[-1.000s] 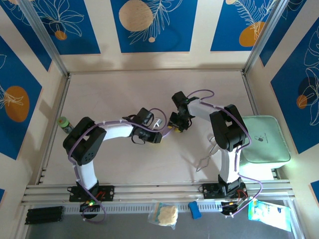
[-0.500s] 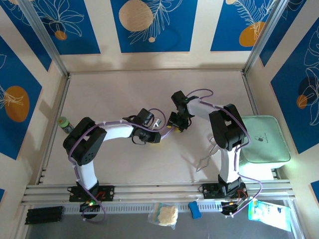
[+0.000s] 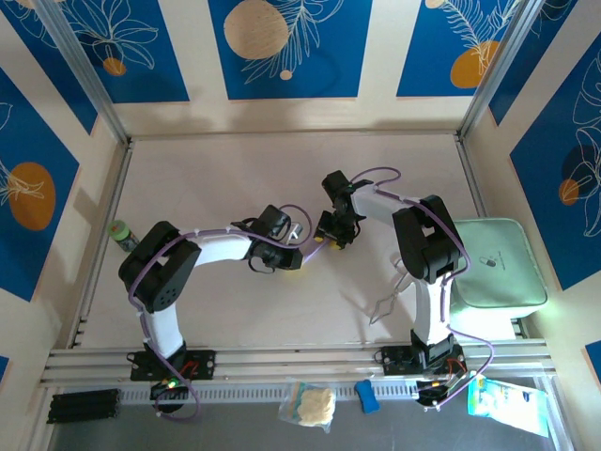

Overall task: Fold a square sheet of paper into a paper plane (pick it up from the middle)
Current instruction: Fold the wing for the fifth time at the center of the table.

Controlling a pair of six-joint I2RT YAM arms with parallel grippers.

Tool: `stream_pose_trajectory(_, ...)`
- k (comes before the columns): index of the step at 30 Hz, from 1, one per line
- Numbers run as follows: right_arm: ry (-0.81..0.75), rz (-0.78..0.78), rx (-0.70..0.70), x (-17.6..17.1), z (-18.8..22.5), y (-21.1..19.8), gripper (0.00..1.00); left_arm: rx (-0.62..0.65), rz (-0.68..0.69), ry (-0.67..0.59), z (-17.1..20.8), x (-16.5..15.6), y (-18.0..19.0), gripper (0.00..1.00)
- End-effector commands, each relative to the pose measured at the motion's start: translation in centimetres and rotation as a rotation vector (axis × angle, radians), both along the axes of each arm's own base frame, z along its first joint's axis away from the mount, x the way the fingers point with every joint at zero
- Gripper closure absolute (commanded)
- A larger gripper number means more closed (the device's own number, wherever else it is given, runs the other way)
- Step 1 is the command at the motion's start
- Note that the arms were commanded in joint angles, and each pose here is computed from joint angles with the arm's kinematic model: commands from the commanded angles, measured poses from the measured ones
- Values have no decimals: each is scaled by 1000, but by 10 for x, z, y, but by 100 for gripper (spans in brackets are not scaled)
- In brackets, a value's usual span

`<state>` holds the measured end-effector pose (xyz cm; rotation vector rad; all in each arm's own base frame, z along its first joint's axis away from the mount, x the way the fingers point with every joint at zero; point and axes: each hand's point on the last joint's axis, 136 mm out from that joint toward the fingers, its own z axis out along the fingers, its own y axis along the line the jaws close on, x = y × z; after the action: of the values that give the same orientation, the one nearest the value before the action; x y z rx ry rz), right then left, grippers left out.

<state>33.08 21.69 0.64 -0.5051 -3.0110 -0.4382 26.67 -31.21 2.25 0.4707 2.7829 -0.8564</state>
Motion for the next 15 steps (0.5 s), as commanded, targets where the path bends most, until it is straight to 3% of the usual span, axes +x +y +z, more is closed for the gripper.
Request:
stream_pose_trajectory(1, 83, -4, -209, -18, -79, -41, 57, 8, 0, 7, 8, -12, 1, 82)
stream_pose_trajectory(9, 123, -17, -244, -24, -86, -47, 55, -19, 76, -88, 47, 2, 6, 77)
stream_pose_trajectory(15, 137, -25, -254, -27, -90, -48, 54, -194, 95, -78, 60, 6, -20, 78)
